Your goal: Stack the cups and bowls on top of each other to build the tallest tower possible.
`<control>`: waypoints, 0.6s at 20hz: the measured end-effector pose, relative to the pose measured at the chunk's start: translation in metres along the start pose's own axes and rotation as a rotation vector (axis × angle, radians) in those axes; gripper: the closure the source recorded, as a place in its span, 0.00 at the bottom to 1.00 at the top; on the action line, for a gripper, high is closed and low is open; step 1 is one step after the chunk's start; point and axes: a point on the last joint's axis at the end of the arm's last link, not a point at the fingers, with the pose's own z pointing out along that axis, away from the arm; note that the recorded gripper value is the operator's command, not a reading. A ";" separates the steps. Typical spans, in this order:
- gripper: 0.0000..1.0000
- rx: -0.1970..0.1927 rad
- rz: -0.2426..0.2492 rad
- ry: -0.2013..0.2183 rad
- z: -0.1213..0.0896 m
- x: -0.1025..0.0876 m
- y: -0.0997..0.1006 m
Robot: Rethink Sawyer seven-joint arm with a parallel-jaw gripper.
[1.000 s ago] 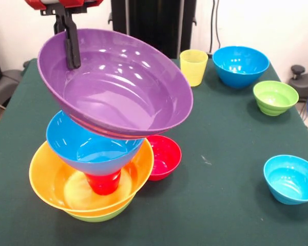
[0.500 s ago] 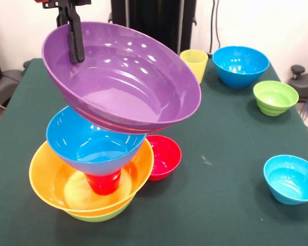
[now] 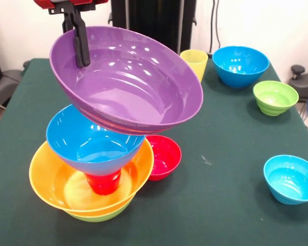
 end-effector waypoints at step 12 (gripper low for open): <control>1.00 0.013 -0.004 0.030 0.007 0.015 -0.007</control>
